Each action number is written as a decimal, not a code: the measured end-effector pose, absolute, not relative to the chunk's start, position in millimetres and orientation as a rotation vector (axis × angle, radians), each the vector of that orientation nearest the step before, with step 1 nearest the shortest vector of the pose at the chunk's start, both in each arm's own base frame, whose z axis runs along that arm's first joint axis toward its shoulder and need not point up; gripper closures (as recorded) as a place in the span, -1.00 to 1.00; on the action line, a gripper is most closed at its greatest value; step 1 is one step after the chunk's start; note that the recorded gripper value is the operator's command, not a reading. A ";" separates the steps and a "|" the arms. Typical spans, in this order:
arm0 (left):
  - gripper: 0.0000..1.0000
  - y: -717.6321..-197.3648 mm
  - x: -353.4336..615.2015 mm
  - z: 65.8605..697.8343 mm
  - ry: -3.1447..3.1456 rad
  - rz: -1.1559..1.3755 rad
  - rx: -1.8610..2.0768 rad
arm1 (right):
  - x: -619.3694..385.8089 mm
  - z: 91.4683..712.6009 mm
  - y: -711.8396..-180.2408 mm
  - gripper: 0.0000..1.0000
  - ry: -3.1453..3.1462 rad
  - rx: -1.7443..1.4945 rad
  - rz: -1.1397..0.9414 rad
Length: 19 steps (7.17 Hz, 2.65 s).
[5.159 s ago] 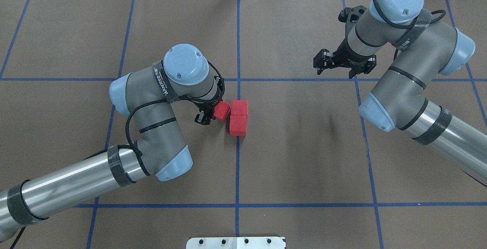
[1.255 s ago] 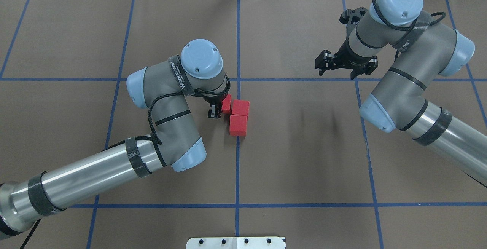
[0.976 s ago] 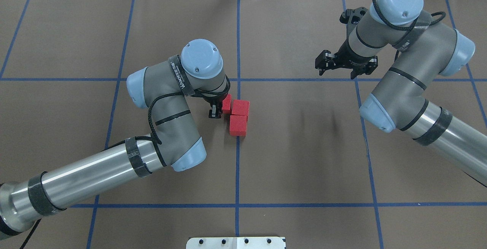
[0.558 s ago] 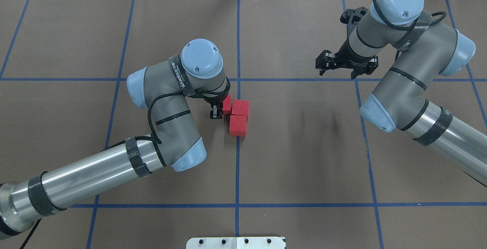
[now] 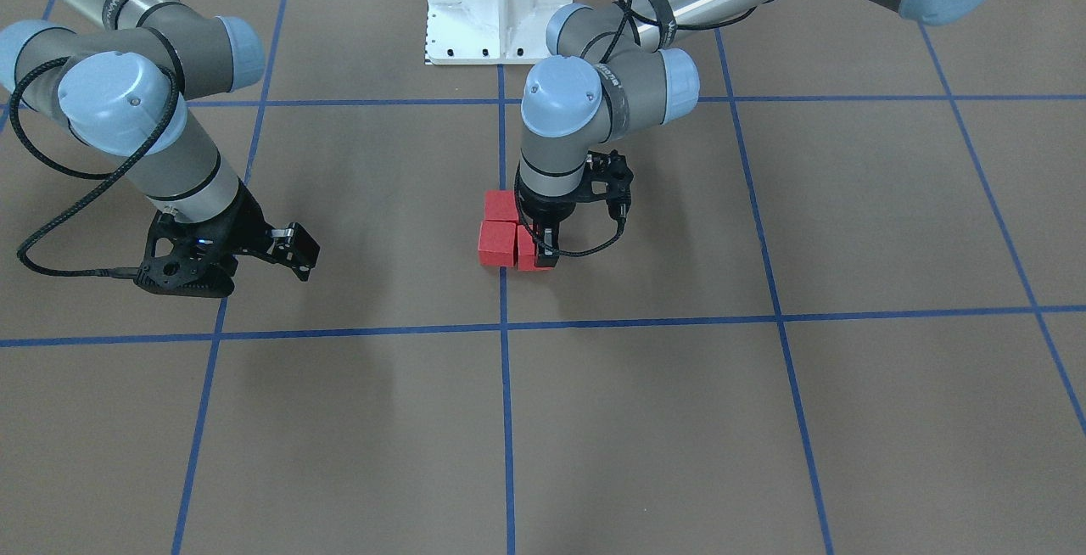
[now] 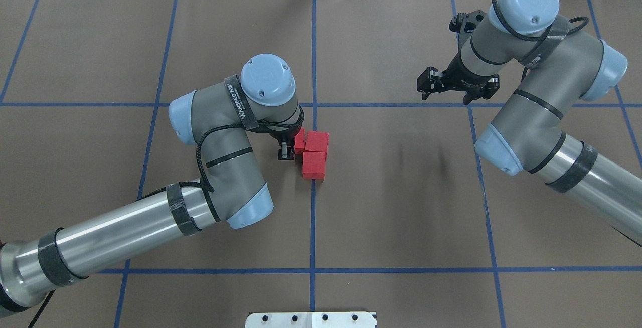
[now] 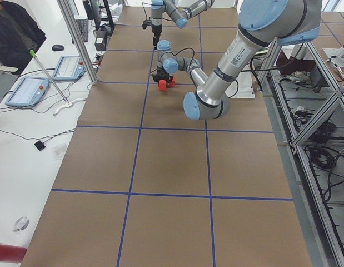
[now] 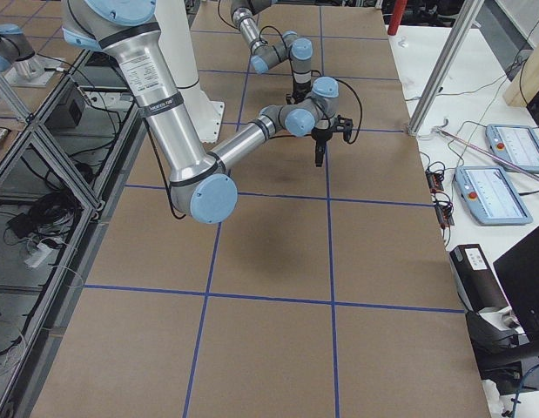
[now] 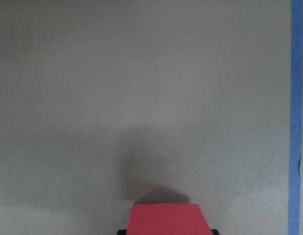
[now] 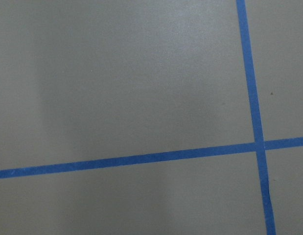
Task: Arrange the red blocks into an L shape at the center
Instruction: 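Nudge the held red cube against the pair with the left gripper, then open the left gripper and release the red cube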
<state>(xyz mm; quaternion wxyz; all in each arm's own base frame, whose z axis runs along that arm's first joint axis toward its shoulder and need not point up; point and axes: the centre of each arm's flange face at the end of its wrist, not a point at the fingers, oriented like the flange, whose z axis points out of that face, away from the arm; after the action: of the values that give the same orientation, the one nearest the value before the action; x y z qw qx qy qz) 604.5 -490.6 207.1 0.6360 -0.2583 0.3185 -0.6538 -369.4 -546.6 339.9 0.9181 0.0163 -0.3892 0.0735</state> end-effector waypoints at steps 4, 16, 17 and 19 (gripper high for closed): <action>1.00 -488.5 605.0 207.8 0.715 -1.488 -0.604 | -369.3 348.3 -547.3 -0.98 -0.832 0.060 0.147; -1.00 -470.3 582.4 195.5 0.688 -1.442 -0.660 | -367.5 346.0 -549.0 -0.98 -0.839 0.065 0.153; -1.00 -457.1 563.0 197.2 0.689 -1.435 -0.665 | -364.8 345.6 -550.8 -0.98 -0.840 0.067 0.158; -1.00 -432.4 524.1 217.8 0.701 -1.381 -0.647 | -358.2 344.8 -554.8 -0.98 -0.841 0.073 0.165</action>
<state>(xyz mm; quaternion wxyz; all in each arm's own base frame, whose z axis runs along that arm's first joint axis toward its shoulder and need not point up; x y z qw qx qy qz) 524.1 -432.4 217.8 0.6680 -0.2870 0.3108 -0.6122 -358.2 -554.8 344.8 0.9089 0.0352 -0.4078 0.0800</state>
